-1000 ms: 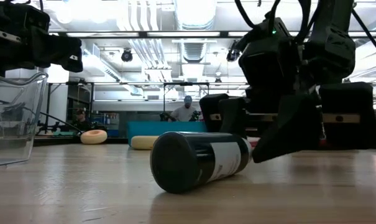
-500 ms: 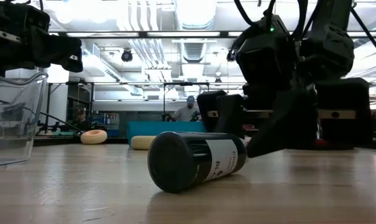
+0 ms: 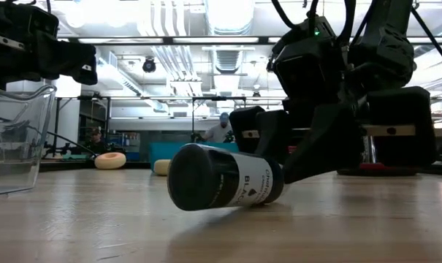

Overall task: Pick & Place Food Item
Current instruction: Put the black food coloring into the blue bin

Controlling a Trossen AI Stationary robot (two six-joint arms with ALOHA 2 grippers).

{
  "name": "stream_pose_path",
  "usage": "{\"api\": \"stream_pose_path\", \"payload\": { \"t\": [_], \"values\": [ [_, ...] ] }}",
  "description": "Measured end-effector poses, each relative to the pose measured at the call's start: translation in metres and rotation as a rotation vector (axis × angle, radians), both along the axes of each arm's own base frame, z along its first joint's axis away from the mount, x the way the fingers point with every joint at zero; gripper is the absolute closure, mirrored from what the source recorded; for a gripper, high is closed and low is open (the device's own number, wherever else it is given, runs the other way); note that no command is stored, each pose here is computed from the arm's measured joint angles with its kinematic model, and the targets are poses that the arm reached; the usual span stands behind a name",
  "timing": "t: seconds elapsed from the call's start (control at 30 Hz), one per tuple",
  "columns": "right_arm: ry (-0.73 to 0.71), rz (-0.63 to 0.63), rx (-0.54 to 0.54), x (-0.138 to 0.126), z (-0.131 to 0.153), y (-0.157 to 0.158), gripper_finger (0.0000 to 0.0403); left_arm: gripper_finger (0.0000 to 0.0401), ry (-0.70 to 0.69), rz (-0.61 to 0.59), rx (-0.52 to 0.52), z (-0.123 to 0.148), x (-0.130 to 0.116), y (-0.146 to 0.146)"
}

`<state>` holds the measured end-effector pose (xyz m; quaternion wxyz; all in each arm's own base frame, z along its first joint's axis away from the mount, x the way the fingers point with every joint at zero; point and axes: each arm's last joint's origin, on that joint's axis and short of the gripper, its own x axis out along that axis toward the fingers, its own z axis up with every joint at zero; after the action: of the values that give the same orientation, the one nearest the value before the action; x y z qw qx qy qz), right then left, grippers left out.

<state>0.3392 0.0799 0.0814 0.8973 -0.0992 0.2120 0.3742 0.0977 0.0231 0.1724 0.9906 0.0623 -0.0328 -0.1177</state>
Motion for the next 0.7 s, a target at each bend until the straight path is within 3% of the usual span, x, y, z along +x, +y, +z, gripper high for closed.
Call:
{"api": "stream_pose_path", "payload": {
  "t": [0.27, 0.47, 0.7],
  "values": [
    [0.004, -0.003, 0.003, 0.000, 0.000, 0.000, 0.0292, 0.0375, 0.000, 0.000, 0.000, 0.000, 0.000, 0.000],
    [0.085, -0.074, 0.092, 0.001, 0.003, -0.003, 0.0293, 0.0376, 0.000, 0.000, 0.000, 0.000, 0.000, 0.000],
    [0.053, -0.087, 0.114, 0.002, 0.020, -0.004, 0.0293, 0.0375, 0.000, 0.000, 0.000, 0.000, 0.000, 0.000]
  ]
}}
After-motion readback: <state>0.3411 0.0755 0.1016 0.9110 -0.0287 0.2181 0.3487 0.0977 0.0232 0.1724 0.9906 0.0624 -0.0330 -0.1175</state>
